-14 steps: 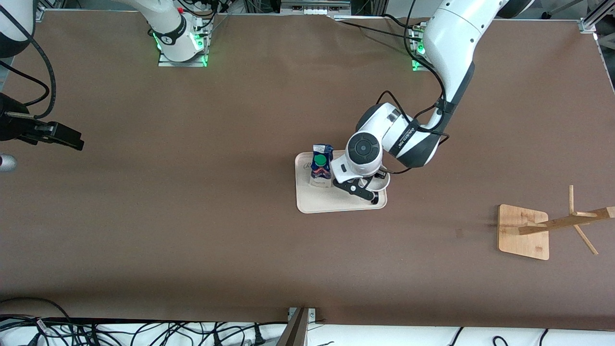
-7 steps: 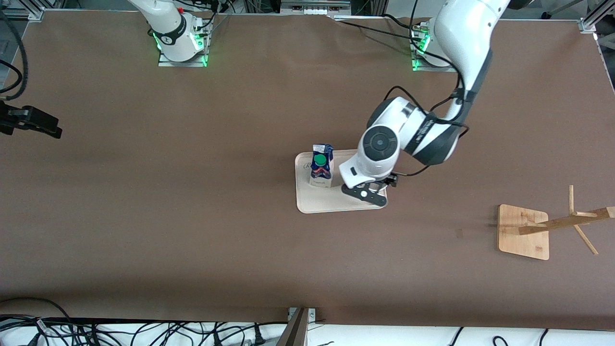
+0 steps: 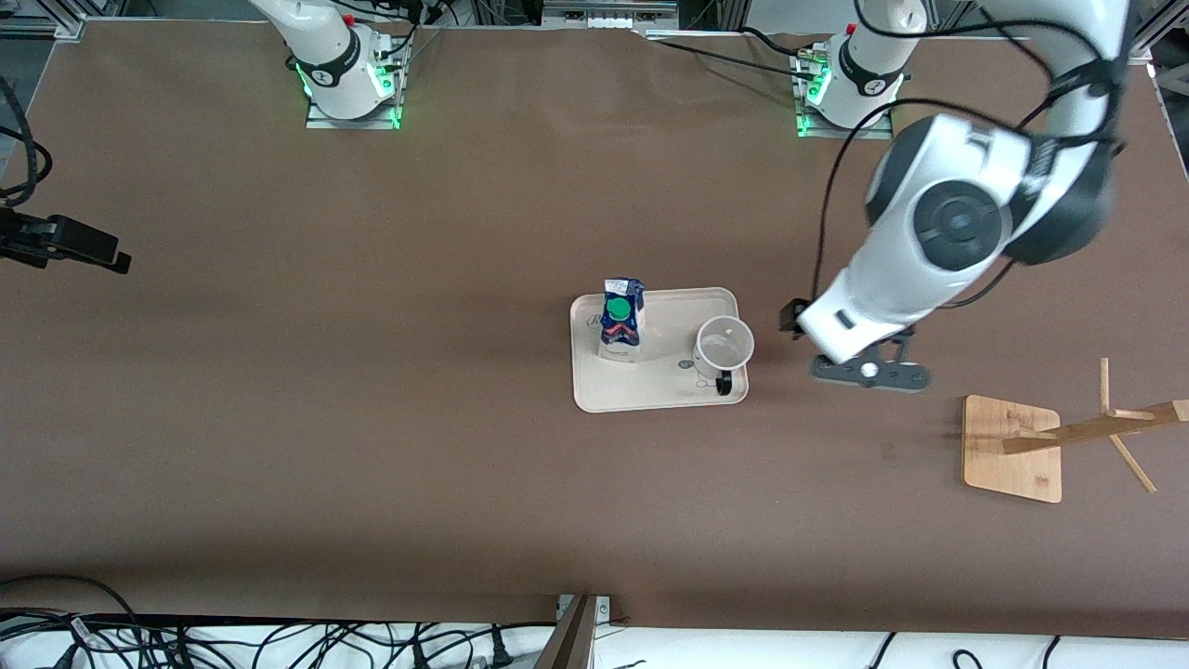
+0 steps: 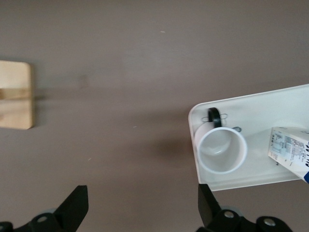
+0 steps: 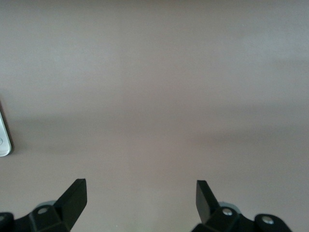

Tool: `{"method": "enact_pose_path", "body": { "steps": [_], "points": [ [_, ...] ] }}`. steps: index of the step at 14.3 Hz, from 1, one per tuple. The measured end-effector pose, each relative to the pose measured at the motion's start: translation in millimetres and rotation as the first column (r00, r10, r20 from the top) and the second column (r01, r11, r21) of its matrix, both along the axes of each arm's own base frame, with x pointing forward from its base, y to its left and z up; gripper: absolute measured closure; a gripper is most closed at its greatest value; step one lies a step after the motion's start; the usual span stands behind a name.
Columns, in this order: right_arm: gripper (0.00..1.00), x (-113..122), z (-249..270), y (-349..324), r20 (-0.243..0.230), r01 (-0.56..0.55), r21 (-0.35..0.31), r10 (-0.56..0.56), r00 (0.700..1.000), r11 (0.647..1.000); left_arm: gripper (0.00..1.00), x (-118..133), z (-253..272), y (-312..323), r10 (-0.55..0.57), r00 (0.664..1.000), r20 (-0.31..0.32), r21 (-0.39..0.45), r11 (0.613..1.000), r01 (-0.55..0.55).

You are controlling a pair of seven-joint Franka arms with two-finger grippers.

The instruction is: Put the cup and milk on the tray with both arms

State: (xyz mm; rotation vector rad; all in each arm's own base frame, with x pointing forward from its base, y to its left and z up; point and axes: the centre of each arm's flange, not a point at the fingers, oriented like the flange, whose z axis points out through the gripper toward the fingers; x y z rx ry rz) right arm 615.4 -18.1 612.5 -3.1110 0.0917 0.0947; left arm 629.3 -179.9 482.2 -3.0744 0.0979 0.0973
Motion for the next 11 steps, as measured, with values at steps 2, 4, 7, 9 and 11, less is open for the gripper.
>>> {"method": "enact_pose_path", "body": {
  "steps": [2, 4, 7, 9, 11],
  "points": [
    [0.00, -2.1, -0.6, 1.3, 0.020, -0.002, -0.001, 0.002, 1.000, 1.000, 0.00, -9.0, 35.7, 39.9, 0.044, 0.999, -0.003, 0.011, 0.999, -0.044],
    [0.00, -5.3, 1.1, 0.8, 0.028, 0.000, -0.001, 0.001, 1.000, 1.000, 0.00, -21.1, 63.7, 74.3, 0.026, 0.999, -0.020, 0.020, 0.999, -0.025],
    [0.00, -8.9, 4.2, 1.5, 0.033, -0.001, -0.002, 0.001, 0.999, 1.000, 0.00, -33.1, 89.0, 124.5, 0.034, 0.999, -0.032, 0.024, 0.999, -0.033],
    [0.00, -12.8, 4.2, 1.7, 0.032, -0.001, -0.004, 0.002, 1.000, 1.000, 0.00, -37.0, 97.0, 153.6, 0.077, 0.997, -0.032, -0.030, 0.997, -0.078],
    [0.00, -20.0, 6.5, 0.5, 0.029, -0.005, -0.038, 0.006, 1.000, 0.999, 0.00, -39.9, 94.8, 173.3, 0.109, 0.993, -0.043, -0.068, 0.991, -0.112]
  ]
}}
